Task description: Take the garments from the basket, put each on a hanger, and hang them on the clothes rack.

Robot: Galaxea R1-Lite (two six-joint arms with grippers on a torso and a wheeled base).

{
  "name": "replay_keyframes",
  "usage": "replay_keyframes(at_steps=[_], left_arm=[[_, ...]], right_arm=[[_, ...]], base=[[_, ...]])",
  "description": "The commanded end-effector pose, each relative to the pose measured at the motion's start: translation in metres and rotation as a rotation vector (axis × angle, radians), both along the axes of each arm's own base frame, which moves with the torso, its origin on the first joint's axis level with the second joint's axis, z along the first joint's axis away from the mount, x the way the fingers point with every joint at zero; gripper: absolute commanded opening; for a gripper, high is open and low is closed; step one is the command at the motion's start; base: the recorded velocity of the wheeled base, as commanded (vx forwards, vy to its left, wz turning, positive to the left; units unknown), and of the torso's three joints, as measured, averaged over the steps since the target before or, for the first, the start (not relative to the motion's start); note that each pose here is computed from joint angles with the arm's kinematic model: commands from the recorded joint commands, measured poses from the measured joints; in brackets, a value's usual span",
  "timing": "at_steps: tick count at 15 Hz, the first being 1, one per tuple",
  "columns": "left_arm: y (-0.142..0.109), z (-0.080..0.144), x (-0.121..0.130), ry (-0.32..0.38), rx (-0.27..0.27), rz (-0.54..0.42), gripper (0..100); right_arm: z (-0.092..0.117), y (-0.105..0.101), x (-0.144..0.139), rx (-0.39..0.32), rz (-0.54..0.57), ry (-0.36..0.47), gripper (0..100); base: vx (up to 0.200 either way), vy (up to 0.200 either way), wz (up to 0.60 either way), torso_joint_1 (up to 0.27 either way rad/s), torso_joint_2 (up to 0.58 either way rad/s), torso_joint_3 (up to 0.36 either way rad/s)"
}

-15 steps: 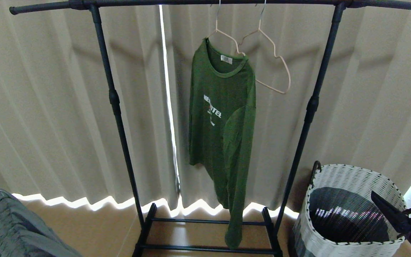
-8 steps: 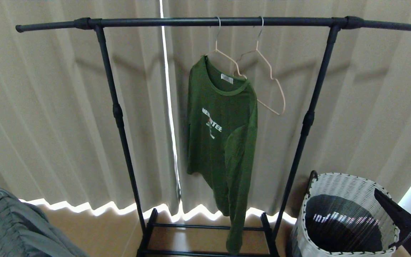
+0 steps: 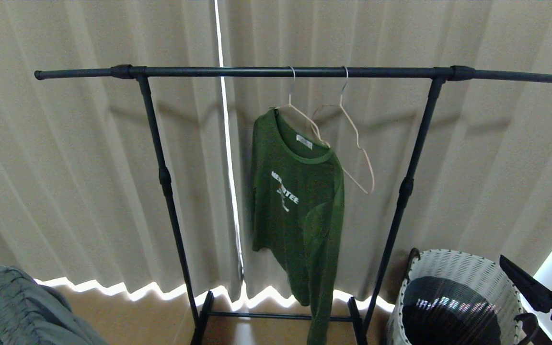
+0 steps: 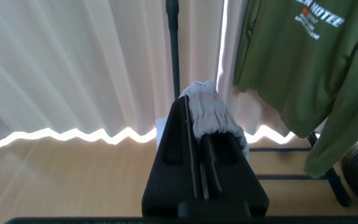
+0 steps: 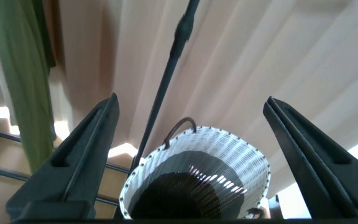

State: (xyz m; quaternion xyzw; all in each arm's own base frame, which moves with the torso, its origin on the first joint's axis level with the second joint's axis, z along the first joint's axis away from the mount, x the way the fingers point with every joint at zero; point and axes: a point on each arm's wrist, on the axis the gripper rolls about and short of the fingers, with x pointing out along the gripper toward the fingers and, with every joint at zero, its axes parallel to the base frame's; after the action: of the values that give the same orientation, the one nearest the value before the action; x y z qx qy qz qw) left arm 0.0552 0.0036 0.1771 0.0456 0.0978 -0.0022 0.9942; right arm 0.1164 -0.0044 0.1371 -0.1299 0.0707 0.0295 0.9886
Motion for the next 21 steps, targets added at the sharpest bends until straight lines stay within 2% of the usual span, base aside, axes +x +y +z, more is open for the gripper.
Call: replay_keyframes(at_steps=[1, 9, 14, 21], left_arm=[[0.0, -0.0014, 0.0006, 0.007, 0.004, -0.001, 0], [-0.0001, -0.0053, 0.0001, 0.019, 0.022, -0.007, 0], [-0.0002, -0.0033, 0.0, 0.01, 0.022, -0.008, 0], [-0.0002, -0.0047, -0.0001, 0.015, 0.023, -0.009, 0]], right_arm=[[-0.0001, 0.0, 0.0005, 0.0, 0.001, 0.002, 100], [0.0, 0.0001, -0.0008, 0.002, 0.003, -0.003, 100], [-0.0004, 0.0002, -0.0016, 0.002, 0.003, -0.003, 100], [-0.0006, 0.0001, -0.0014, 0.002, 0.003, -0.001, 100]], base=[[0.0, 0.0, 0.0, 0.207, -0.5, -0.29], [0.0, 0.0, 0.0, 0.222, -0.51, -0.281], [0.0, 0.0, 0.0, 0.073, -0.15, -0.078], [0.0, 0.2, 0.0, 0.006, -0.01, -0.003]])
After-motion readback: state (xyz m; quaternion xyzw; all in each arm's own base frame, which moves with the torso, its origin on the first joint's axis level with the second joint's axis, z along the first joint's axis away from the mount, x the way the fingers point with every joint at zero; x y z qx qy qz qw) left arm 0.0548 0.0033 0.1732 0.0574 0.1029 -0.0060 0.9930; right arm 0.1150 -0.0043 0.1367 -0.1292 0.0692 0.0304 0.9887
